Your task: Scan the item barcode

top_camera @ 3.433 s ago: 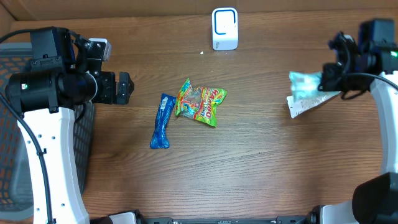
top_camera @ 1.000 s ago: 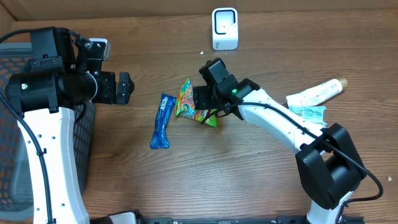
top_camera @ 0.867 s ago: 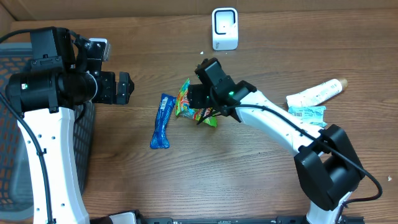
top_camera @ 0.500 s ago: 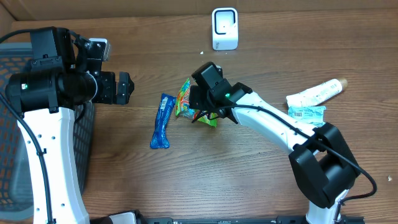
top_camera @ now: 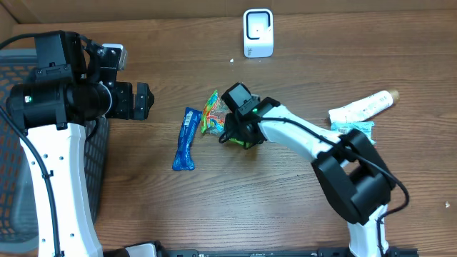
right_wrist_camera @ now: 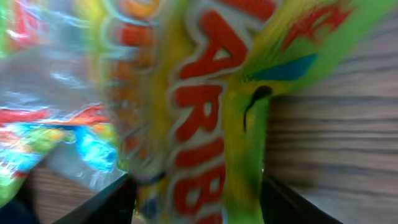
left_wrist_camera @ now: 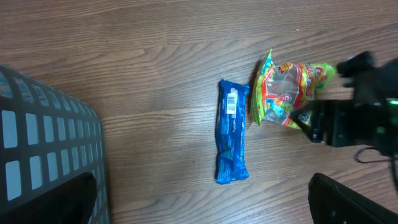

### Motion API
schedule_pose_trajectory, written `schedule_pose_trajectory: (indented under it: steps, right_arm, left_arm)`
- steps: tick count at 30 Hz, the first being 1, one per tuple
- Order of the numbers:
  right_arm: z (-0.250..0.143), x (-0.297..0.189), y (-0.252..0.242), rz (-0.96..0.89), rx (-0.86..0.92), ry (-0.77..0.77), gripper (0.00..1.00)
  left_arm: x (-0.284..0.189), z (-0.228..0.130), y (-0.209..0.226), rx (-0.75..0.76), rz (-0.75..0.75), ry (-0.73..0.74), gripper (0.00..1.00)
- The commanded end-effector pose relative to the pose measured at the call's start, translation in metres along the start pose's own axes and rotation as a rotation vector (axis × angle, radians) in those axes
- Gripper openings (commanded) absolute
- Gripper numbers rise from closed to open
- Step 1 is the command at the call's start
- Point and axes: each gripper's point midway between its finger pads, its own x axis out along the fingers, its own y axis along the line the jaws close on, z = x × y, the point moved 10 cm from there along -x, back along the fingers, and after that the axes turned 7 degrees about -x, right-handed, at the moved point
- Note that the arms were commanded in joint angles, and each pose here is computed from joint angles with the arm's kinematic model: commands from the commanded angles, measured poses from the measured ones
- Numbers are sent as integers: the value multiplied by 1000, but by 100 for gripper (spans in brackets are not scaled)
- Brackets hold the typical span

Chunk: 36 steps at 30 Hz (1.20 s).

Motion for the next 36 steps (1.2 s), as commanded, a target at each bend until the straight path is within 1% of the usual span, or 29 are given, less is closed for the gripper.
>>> schedule_pose_trajectory:
  steps: [1, 5, 7, 8, 11, 13, 15, 17, 21, 24, 26, 28, 30, 36]
  right_arm:
    - [4, 1, -4, 19, 40, 10, 52]
    - [5, -1, -4, 21, 35, 17, 29]
    - [8, -6, -2, 34, 0, 29, 6]
    - [11, -12, 0, 42, -38, 32, 4]
    - [22, -39, -1, 33, -90, 34, 4]
    - [28, -66, -3, 30, -97, 43, 4]
    - [33, -94, -2, 69, -77, 76, 4]
    - [38, -120, 0, 163, -62, 135, 4]
    - [45, -158, 1, 471, -96, 264, 4]
    - [49, -169, -9, 620, -60, 329, 4]
    - [52, -171, -19, 628, -20, 344, 4]
    - [56, -171, -28, 593, -1, 325, 4]
    - [59, -172, -33, 602, 26, 326, 4]
    - [62, -183, -33, 783, 68, 379, 4]
  left_arm:
    - [0, 2, -1, 5, -8, -7, 100]
    - [0, 2, -1, 5, -8, -7, 100]
    - [0, 2, -1, 5, -8, -7, 100]
    - [0, 2, -1, 5, -8, -7, 100]
    - [0, 2, -1, 5, -8, -7, 100]
    - [0, 2, -1, 5, -8, -7, 100]
    - [0, 2, 0, 5, -8, -7, 100]
    - [0, 2, 0, 5, -8, -7, 100]
    - [0, 2, 0, 5, -8, -7, 100]
    - [0, 2, 0, 5, -8, -7, 100]
    - [0, 2, 0, 5, -8, -7, 100]
    - [0, 2, 0, 5, -8, -7, 100]
    - [0, 2, 0, 5, -8, -7, 100]
    - [0, 2, 0, 5, -8, -7, 100]
